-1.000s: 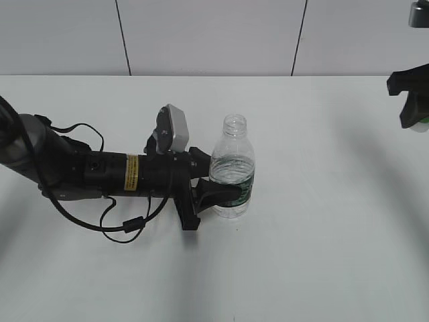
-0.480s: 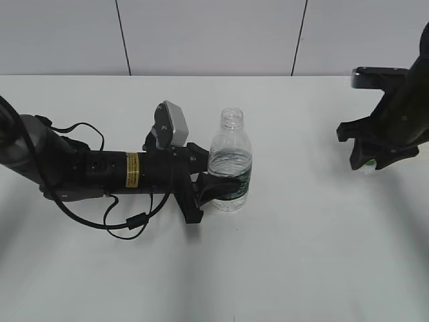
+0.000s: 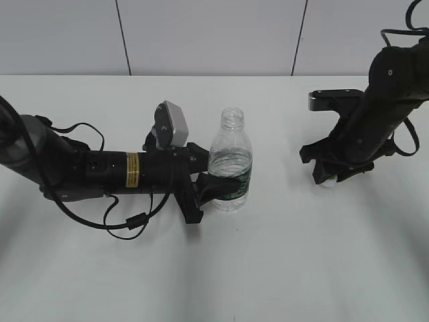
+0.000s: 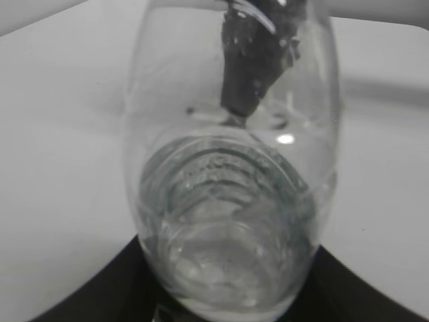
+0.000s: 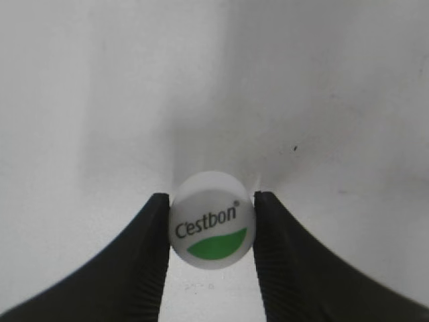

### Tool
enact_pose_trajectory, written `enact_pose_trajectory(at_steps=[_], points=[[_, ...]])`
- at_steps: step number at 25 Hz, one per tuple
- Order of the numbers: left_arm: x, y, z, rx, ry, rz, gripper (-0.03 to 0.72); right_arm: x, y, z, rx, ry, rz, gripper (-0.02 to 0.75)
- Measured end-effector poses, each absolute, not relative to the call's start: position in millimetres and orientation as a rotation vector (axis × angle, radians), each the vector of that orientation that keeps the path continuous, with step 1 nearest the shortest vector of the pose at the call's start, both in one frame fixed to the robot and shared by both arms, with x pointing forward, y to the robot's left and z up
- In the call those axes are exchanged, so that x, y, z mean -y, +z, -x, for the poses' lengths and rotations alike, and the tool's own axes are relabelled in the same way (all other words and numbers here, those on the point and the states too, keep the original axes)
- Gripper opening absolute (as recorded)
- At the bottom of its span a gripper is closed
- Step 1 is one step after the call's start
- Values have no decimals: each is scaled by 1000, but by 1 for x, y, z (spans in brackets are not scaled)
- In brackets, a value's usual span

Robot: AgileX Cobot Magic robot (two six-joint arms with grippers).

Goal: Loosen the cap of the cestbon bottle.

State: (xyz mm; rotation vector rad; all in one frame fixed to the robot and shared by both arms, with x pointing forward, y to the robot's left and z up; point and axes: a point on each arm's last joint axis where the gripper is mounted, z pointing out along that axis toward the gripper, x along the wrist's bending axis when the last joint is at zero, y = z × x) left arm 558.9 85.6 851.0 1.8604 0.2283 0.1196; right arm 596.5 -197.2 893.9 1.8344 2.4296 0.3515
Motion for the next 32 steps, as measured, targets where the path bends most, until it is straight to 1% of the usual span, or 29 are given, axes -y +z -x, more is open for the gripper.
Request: enact_pose_trajectory(at_steps=[5, 7, 8, 10, 12, 13, 14, 16, 17, 22, 23, 26, 32], points=[[-86, 851, -559, -228, 120, -1860, 327, 197, 882, -597, -2442, 324, -1838, 299], [-86, 851, -559, -229, 120, -1860, 327, 197, 879, -597, -2447, 315, -1842, 314], [-86, 851, -559, -230, 120, -1860, 327, 197, 879, -597, -2447, 315, -1842, 343], [-86, 851, -559, -229, 120, -1860, 327, 197, 879, -597, -2447, 314, -1843, 440], [-86, 851, -559, -229, 120, -1860, 327, 197, 879, -597, -2447, 315, -1844, 563], [-86, 851, -559, -229, 120, -1860, 327, 197, 879, -597, -2448, 313, -1845, 601], [-86, 851, -559, -229, 120, -1860, 327, 197, 880, -597, -2449, 311, -1845, 617], [-86, 851, -559, -229, 120, -1860, 344, 197, 883, -595, -2455, 306, -1847, 623], [-86, 851, -559, -228, 120, -1860, 370, 197, 887, -595, -2454, 311, -1845, 617], [-86, 851, -559, -225, 119, -1862, 545, 198, 910, -594, -2423, 375, -1817, 594], [-86, 851, -558, -222, 118, -1863, 563, 198, 914, -594, -2421, 382, -1813, 592], [-88, 850, -559, -213, 116, -1868, 583, 198, 924, -591, -2420, 393, -1808, 592], [-104, 851, -565, -195, 118, -1870, 584, 199, 951, -585, -2405, 437, -1784, 592]])
